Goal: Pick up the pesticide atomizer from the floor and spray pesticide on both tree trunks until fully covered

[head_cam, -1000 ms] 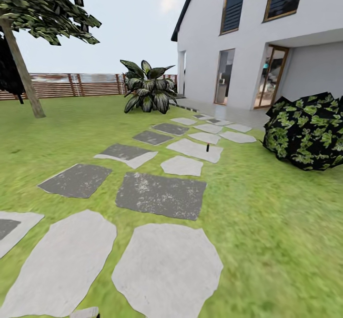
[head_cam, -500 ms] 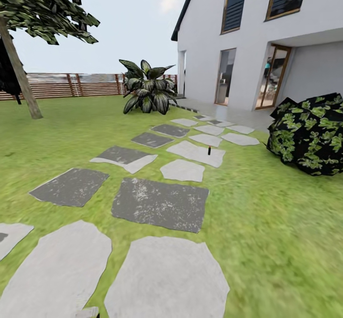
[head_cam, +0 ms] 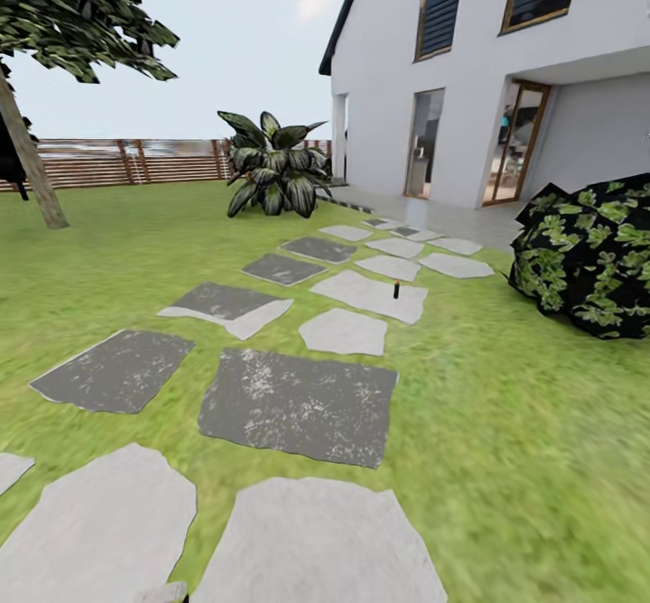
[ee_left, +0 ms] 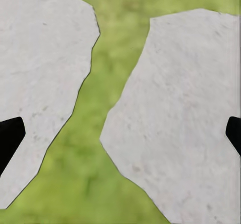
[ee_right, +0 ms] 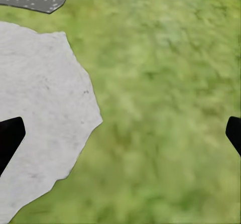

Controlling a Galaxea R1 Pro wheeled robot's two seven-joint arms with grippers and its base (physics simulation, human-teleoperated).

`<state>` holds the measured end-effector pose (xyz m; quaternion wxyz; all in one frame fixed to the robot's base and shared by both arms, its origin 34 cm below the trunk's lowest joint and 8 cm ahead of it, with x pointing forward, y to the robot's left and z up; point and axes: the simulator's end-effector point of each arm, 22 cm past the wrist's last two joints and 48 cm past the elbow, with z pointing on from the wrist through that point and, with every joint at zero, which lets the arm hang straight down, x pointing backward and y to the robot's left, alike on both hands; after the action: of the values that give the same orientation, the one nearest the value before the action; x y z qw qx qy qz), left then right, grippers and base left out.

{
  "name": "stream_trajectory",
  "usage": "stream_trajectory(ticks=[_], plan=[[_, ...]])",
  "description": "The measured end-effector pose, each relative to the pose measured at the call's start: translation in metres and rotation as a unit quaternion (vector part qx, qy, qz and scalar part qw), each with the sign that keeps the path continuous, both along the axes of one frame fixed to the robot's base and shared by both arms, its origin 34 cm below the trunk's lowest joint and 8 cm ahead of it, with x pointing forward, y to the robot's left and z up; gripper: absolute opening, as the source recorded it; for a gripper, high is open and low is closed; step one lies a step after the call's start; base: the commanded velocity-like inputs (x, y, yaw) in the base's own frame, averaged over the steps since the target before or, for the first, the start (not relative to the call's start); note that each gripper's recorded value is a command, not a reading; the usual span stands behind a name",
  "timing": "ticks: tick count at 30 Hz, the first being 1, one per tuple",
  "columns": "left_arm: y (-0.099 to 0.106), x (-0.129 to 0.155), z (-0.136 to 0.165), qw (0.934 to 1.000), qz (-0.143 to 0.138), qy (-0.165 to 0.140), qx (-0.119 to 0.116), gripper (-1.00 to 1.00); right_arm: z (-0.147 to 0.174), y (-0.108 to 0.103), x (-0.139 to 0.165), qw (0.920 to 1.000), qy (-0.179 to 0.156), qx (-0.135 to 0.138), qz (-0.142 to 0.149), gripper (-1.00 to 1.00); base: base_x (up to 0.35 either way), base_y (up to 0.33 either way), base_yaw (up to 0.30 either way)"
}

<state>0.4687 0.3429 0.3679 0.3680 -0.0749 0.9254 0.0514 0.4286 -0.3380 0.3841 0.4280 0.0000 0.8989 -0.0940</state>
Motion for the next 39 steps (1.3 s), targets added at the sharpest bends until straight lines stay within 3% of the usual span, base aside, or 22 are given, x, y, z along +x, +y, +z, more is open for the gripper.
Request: stream_trajectory(ticks=[19, 39], plan=[[0.0, -0.0002, -0.0002, 1.0, 0.0, 0.0, 0.0, 1.0, 0.0, 0.0, 0.0, 1.0, 0.0, 0.0, 0.0, 1.0, 0.335, 0.0, -0.124], [0.0, -0.0001, -0.0001, 1.0, 0.0, 0.0, 0.0, 1.0, 0.0, -0.0002, 0.0, 1.0, 0.0, 0.0, 0.0, 1.0, 0.335, -0.058, -0.006]])
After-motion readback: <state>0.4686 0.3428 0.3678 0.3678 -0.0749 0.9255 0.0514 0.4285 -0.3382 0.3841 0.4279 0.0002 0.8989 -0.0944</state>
